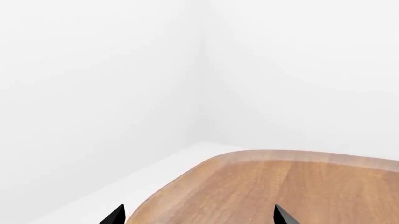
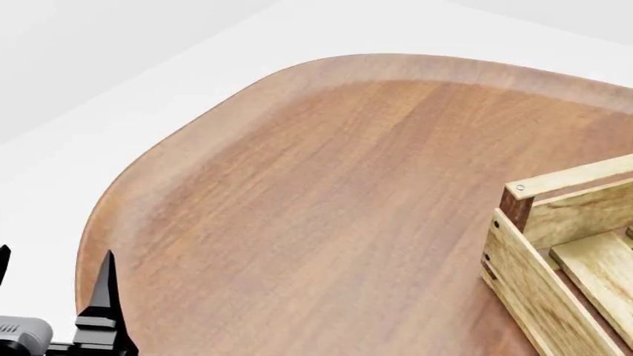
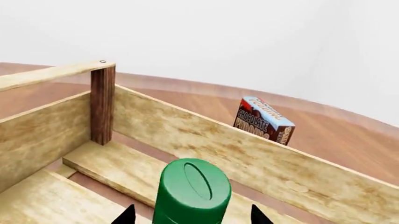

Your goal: Pick up the salad dressing and put it in the tray.

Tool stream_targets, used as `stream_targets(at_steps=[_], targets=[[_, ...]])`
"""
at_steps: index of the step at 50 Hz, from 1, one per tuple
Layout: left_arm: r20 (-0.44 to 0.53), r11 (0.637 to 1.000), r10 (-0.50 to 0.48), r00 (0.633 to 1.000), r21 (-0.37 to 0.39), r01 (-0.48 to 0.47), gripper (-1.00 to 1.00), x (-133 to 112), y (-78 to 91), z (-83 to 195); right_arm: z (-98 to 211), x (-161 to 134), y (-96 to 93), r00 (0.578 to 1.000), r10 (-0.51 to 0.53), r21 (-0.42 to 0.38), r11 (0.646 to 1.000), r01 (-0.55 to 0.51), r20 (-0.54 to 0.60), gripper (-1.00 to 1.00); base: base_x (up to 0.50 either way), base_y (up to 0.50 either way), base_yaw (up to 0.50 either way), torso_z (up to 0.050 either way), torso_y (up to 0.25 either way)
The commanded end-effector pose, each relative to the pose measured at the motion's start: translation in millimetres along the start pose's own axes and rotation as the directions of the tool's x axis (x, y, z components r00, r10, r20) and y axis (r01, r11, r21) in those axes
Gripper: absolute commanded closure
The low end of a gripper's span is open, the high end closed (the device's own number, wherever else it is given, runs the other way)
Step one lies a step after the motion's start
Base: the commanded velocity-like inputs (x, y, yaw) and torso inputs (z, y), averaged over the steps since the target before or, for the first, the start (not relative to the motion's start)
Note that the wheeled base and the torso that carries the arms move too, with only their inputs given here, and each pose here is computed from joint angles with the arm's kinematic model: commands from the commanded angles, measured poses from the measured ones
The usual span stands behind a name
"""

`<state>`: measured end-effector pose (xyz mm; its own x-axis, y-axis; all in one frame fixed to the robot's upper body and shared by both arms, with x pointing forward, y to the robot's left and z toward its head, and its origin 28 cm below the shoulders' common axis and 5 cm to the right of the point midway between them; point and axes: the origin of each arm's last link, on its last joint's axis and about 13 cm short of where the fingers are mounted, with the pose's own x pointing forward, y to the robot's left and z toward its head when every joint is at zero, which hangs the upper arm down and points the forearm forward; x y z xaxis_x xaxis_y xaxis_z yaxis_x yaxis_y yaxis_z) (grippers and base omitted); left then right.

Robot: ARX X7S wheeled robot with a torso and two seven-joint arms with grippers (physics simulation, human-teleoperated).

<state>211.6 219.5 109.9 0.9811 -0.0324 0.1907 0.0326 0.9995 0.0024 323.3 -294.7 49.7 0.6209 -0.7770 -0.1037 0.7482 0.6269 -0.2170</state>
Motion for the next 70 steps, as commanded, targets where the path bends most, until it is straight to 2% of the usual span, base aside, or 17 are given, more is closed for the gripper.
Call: stream_targets(at_steps=[1, 26, 31, 39, 46, 54, 60, 61, 64, 66, 68, 70], targets=[[0.001, 1.0, -0.002, 1.0, 0.002, 0.002, -1.0, 0, -0.5, 0, 5, 2, -0.3, 1.0, -0.006, -0.009, 1.0, 0.006, 0.007, -1.0, 0.0, 0.0, 0.0, 0.0, 0.0], [-0.002, 1.0, 0.0, 1.0, -0.001, 0.0, -1.0, 0, -0.4, -1, 4, 2, -1.2, 0.999, 0.03, -0.025, 0.999, -0.029, 0.024, -1.0, 0.0, 0.0, 0.0, 0.0, 0.0], [-0.001, 1.0, -0.001, 1.0, -0.002, 0.001, -1.0, -1, -0.9, -1, 22, 6, -2.9, 0.994, 0.063, -0.008, 0.998, -0.063, 0.087, -1.0, 0.0, 0.0, 0.0, 0.0, 0.0], [0.002, 1.0, 0.003, 1.0, -0.002, -0.003, -1.0, -1, 0.0, 1, 63, -18, -18.6, 0.976, 0.097, 0.04, 0.993, -0.107, 0.196, -1.0, 0.0, 0.0, 0.0, 0.0, 0.0], [0.015, 1.0, 0.003, 1.0, -0.012, -0.003, -1.0, -2, 0.5, 3, 89, -45, -31.5, 0.941, 0.109, 0.066, 0.988, -0.137, 0.321, -1.0, 0.0, 0.0, 0.0, 0.0, 0.0], [0.075, 0.998, 0.017, 0.997, -0.069, -0.011, -1.0, -3, 3.4, 11, 111, -86, -41.2, 0.873, 0.137, 0.056, 0.981, -0.184, 0.469, -1.0, 0.0, 0.0, 0.0, 0.0, 0.0], [0.211, 0.997, 0.042, 0.977, -0.066, -0.028, -1.0, -5, 8.1, 21, 120, -128, -49.4, 0.769, 0.141, 0.053, 0.974, -0.222, 0.623, -1.0, 0.0, 0.0, 0.0, 0.0, 0.0], [0.211, 0.997, 0.042, 0.977, -0.066, -0.028, -1.0, -5, 8.1, 21, 120, -128, -49.5, 0.769, 0.141, 0.053, 0.974, -0.222, 0.623, -1.0, 0.0, 0.0, 0.0, 0.0, 0.0], [0.289, 0.995, 0.07, 0.955, -0.087, -0.046, -1.0, -6, 11.6, 31, 127, -149, -58.1, 0.716, 0.123, 0.093, 0.963, -0.254, 0.687, -1.0, 0.0, 0.0, 0.0, 0.0, 0.0], [0.341, 0.994, 0.086, 0.936, -0.086, -0.06, -1.0, -8, 12.9, 36, 128, -157, -62.3, 0.705, 0.108, 0.131, 0.952, -0.277, 0.701, -1.0, 0.0, 0.0, 0.0, 0.0, 0.0], [0.423, 0.989, 0.125, 0.898, -0.126, -0.078, -1.0, -12, 15.4, 45, 125, -166, -63.1, 0.684, 0.104, 0.139, 0.947, -0.291, 0.723, -1.0, 0.0, 0.0, 0.0, 0.0, 0.0], [0.464, 0.988, 0.129, 0.876, -0.14, -0.072, -1.0, -15, 16.3, 50, 124, -172, -63.7, 0.674, 0.11, 0.143, 0.941, -0.308, 0.73, -1.0, 0.0, 0.0, 0.0, 0.0, 0.0]])
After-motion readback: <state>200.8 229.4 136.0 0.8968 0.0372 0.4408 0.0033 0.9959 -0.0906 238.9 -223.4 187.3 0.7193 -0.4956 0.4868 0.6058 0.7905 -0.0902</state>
